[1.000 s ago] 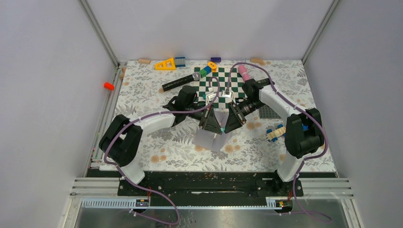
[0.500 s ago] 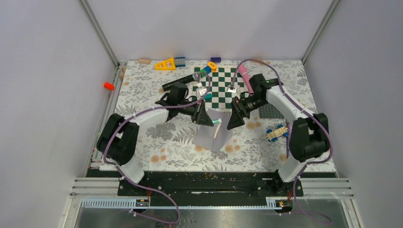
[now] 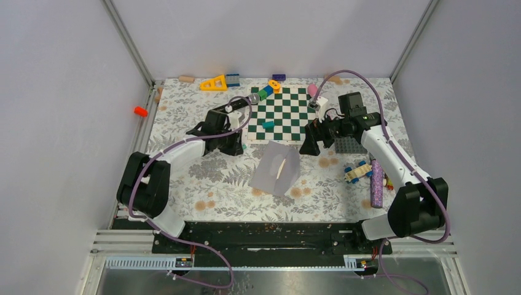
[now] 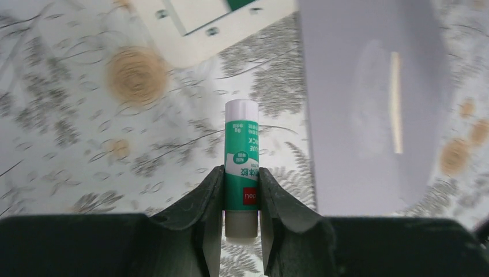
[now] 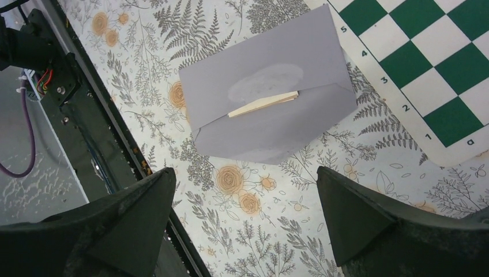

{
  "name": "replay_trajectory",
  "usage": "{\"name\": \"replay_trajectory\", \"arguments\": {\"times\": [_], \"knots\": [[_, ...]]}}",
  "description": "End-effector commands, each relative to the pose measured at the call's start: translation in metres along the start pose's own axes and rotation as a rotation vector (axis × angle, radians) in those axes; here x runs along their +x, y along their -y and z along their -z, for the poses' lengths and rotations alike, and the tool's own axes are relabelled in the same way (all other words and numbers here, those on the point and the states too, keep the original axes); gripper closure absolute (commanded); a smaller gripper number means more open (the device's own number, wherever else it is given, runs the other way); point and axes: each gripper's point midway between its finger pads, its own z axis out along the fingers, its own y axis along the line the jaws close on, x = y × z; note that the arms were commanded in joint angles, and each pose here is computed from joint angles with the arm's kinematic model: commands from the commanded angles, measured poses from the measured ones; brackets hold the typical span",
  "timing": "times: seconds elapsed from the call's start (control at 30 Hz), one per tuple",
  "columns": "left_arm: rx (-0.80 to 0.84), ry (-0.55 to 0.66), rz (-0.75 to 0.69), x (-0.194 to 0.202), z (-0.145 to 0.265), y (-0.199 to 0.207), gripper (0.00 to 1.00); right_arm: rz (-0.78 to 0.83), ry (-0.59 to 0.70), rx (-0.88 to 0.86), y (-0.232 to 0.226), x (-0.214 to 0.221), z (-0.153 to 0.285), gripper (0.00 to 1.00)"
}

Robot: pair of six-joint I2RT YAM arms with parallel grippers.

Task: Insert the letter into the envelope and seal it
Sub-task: Place the solid glue at the center of the board.

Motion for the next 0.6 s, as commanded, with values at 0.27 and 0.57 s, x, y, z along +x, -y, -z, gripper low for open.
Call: {"name": "replay_trajectory", "arguments": {"times": [0.27,0.57], "knots": [[-0.451,-0.045,0.088,0.003,0.009,-0.073,0.87,-0.015,0.015,0.038,0.008,-0.005,-0.003,0.00],[-0.516,-0.234,0.094,0.026,-0.012,-0.081,0.89,-0.002,0.021,0.043,0.006,-0.005,0.000,0.00]]}}
